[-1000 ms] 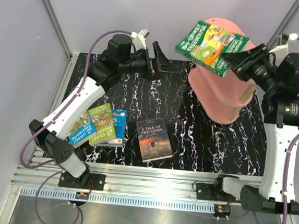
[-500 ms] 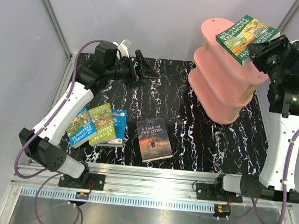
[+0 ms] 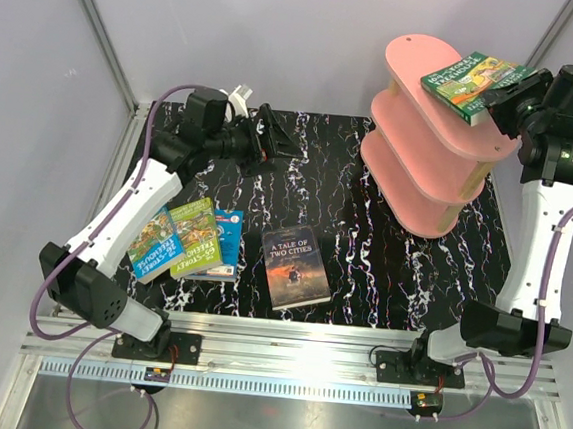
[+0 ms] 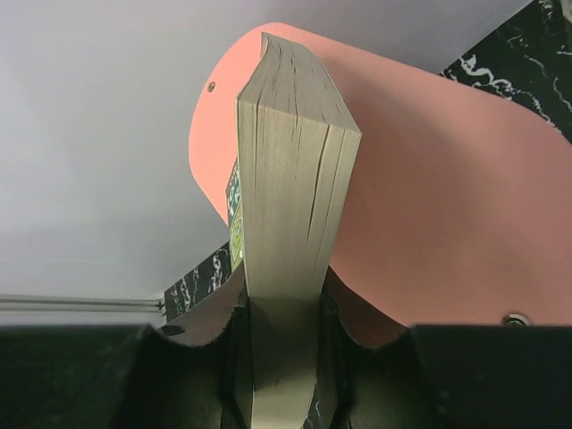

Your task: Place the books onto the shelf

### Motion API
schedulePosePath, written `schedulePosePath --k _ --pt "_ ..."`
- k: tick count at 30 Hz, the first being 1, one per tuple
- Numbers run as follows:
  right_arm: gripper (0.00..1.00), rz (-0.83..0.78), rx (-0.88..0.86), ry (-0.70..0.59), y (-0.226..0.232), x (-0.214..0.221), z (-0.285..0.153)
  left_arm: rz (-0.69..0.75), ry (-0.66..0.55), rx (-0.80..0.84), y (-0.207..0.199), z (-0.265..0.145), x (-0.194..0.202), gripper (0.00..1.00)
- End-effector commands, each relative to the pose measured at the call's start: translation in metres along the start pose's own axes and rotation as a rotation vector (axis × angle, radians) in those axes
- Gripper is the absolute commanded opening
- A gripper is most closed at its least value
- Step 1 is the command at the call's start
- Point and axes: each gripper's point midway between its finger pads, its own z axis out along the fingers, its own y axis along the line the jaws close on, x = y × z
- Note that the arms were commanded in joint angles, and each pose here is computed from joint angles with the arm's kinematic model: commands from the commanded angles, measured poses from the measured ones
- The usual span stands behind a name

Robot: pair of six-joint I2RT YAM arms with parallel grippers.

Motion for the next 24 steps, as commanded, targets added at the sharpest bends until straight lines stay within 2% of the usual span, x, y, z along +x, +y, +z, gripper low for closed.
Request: schedulePosePath --k 1,10,14,24 --pt "0.0 0.015 -0.11 0.022 0.023 -0.002 -0.007 0.044 -0.04 0.048 -0.009 -0.009 -0.007 0.99" --pt "0.0 0.07 -0.091 0.155 0.006 0.032 -0.003 0.021 -0.031 0.046 0.002 -0.001 -0.007 0.99" --pt "0.0 0.071 0.001 0.087 -0.015 0.03 -0.012 0.021 -0.027 0.051 0.002 0.0 -0.007 0.99" --pt "0.0 0.079 0.175 0.025 -0.046 0.02 -0.006 0.004 -0.006 0.06 0.006 0.004 -0.002 0.99"
